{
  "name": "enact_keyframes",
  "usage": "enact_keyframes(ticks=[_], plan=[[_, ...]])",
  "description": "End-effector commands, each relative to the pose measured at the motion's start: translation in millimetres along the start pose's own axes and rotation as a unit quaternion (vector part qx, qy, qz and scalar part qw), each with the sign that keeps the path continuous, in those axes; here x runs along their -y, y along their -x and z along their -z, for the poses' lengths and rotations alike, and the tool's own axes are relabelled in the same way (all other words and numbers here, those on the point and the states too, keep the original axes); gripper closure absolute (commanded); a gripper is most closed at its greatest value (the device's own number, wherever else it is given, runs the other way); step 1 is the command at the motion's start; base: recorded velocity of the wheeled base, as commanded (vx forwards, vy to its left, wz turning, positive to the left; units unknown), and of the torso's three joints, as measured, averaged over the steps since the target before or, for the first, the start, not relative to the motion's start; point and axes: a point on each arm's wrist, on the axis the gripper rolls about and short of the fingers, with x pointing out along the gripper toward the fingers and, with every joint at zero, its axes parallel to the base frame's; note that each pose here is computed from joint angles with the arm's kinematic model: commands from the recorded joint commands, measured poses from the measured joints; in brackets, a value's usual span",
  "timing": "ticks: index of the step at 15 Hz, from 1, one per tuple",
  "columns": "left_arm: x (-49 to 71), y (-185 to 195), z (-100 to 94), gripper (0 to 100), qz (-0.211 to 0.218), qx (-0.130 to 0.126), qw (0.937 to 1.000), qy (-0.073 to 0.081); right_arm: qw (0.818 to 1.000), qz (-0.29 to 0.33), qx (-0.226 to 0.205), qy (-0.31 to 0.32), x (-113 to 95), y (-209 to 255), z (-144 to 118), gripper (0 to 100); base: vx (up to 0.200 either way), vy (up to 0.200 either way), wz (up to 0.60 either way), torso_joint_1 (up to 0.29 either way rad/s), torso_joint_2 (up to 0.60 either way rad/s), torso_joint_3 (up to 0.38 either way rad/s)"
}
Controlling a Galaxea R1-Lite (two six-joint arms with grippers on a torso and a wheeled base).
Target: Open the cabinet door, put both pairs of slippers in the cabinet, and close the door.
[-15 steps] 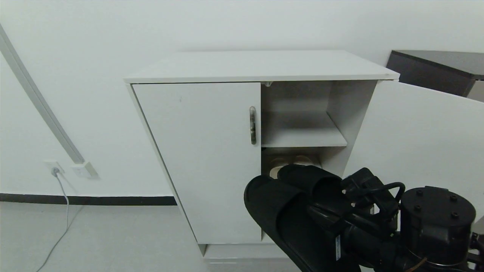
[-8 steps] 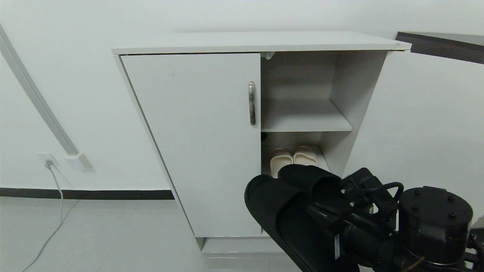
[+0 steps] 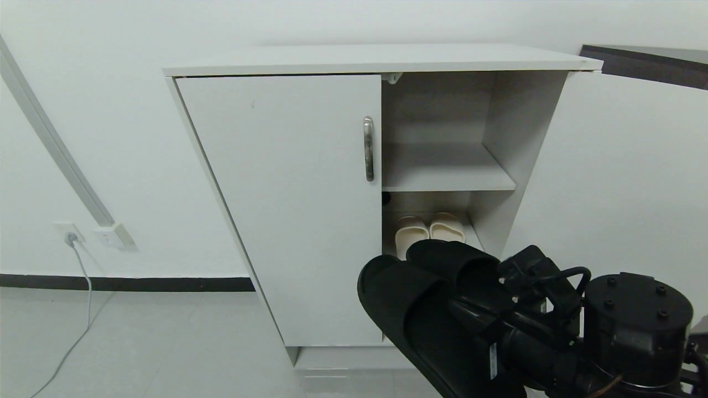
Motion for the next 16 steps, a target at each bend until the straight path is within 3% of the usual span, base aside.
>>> enact_keyframes(ticks=[1,4,7,11,16], plan=[[0.0,0,0.0,100,0.0,-0.001,1.0,0.0,1.0,-0.001,0.001,0.001,0,0,0,100,0.0,-0.2,0.0,0.002,0.0,0.002],[0.0,0,0.0,100,0.0,-0.001,1.0,0.0,1.0,0.019,0.004,0.001,0,-2,-1,100,0.0,-0.2,0.0,0.004,0.0,0.002],[0.0,0,0.0,100,0.0,-0.001,1.0,0.0,0.999,0.03,0.016,0.0,-5,-4,-8,100,0.0,0.0,0.0,0.0,0.0,0.0],[0.0,0,0.0,100,0.0,-0.001,1.0,0.0,0.993,0.111,0.042,-0.012,-38,-29,-21,100,0.0,0.0,0.0,0.0,0.0,0.0],[0.0,0,0.0,100,0.0,-0.001,1.0,0.0,0.978,0.2,0.044,-0.038,-45,-34,-57,100,0.0,0.0,0.0,0.0,0.0,0.0]])
